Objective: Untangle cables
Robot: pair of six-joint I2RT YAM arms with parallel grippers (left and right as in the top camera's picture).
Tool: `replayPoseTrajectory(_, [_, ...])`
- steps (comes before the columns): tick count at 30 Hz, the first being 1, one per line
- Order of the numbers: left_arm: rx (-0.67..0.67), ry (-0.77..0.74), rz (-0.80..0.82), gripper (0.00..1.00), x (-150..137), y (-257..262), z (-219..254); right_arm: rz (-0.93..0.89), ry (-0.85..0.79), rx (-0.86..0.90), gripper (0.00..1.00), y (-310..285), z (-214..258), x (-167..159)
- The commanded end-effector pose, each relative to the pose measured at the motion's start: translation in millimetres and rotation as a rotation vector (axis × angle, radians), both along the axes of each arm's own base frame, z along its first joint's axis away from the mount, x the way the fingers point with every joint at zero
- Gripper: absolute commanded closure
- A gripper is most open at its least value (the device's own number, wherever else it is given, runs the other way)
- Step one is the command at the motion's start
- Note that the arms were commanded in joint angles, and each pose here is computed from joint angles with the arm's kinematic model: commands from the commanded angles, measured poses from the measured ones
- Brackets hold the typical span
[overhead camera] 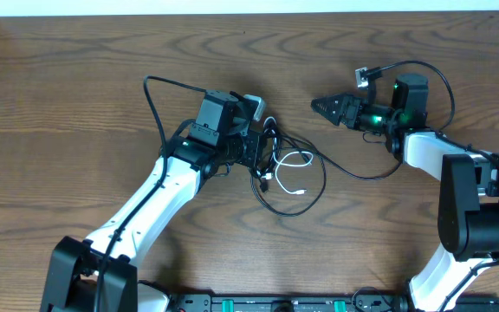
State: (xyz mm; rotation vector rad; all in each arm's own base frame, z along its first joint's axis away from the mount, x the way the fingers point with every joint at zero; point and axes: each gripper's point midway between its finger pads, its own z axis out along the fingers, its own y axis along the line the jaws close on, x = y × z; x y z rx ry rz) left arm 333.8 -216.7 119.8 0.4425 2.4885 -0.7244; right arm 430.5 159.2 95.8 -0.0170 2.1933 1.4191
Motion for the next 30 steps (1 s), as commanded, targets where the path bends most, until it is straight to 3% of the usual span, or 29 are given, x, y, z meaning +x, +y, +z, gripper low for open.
replayPoseTrajectory(1, [-0.04, -0.097, 0.01, 0.92, 12, -4, 40, 0.004, -0.022, -0.007, 0.01, 0, 3, 1])
replayPoseTrajectory(15, [-0.087, -0.173, -0.001, 0.92, 11, -7, 77, -0.007, -0.028, -0.004, 0.01, -1, 5, 4])
replayPoseTrajectory(21, [-0.127, -0.164, -0.252, 0.92, -22, -25, 75, -0.045, 0.069, 0.049, 0.01, -1, 6, 5])
replayPoseTrajectory(26, [-0.083, -0.151, -0.309, 0.92, -32, -21, 66, -0.041, 0.096, 0.066, 0.01, 1, 7, 3])
replayPoseTrajectory(30, [-0.07, -0.178, -0.336, 0.92, -32, -21, 66, 0.013, -0.044, 0.045, 0.01, 3, 18, 4])
